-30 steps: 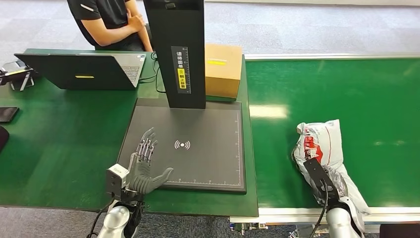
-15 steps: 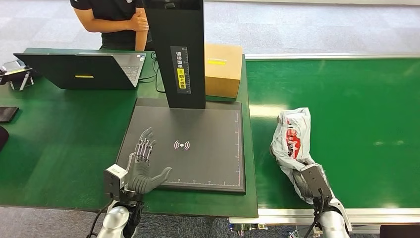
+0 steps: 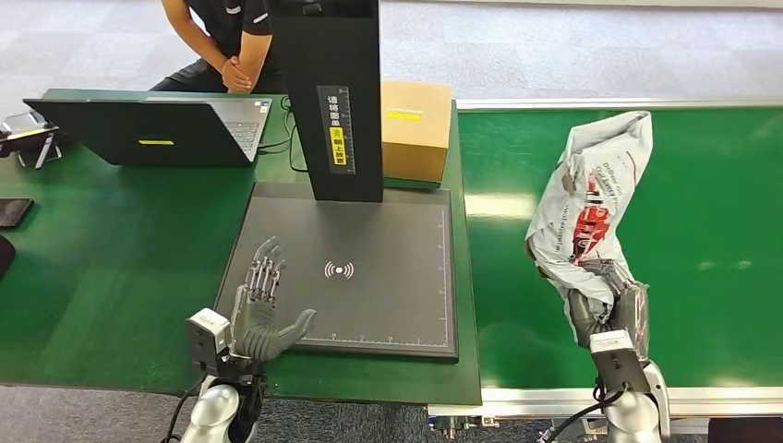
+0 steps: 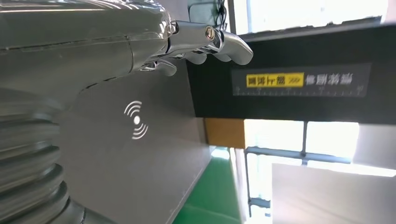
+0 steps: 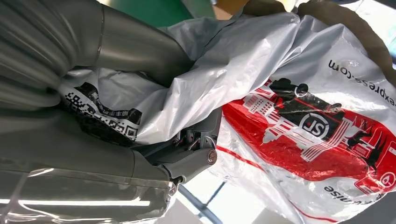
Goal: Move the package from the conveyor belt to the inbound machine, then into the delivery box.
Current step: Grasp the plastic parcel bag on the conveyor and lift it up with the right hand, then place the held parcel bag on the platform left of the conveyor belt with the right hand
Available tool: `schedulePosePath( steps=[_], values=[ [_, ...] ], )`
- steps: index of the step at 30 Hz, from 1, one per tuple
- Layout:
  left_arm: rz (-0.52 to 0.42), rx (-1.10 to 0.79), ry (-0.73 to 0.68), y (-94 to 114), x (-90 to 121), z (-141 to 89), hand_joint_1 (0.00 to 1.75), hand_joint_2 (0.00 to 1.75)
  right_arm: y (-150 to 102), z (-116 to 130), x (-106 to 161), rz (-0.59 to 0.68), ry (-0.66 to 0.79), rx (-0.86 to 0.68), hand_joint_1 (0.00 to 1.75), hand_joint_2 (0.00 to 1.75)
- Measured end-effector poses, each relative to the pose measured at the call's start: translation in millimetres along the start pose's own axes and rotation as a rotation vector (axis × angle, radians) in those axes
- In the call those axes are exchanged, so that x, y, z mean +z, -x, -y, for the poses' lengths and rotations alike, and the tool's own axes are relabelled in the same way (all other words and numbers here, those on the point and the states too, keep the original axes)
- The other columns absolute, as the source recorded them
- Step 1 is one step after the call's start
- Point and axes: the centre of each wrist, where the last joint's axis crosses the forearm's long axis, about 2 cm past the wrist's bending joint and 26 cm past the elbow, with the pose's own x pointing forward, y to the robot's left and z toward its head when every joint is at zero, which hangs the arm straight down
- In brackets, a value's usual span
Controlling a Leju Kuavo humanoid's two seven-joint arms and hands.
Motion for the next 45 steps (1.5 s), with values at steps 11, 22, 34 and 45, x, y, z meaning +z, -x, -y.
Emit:
schedulePosePath(
  steps=[11,22,34,45],
  values=[
    [0.126,0.007,-0.125,-11,-9,-9,0.0,1.75,-26,-29,-41,0.243,-0.395,0.229,1.75,1.75],
    [0.158,-0.001,-0.188,-17,-15,-17,0.0,1.75,-40,-83,-101,0.478,-0.676,0.486,1.75,1.75],
    [0.15,0.004,-0.126,-19,-24,-14,0.0,1.75,-40,-140,-135,0.65,-0.919,0.53,1.75,1.75],
    [0.148,0.012,-0.104,-18,-26,-10,0.0,1.75,-56,-187,-120,0.687,-0.978,0.375,1.75,1.75]
  ],
)
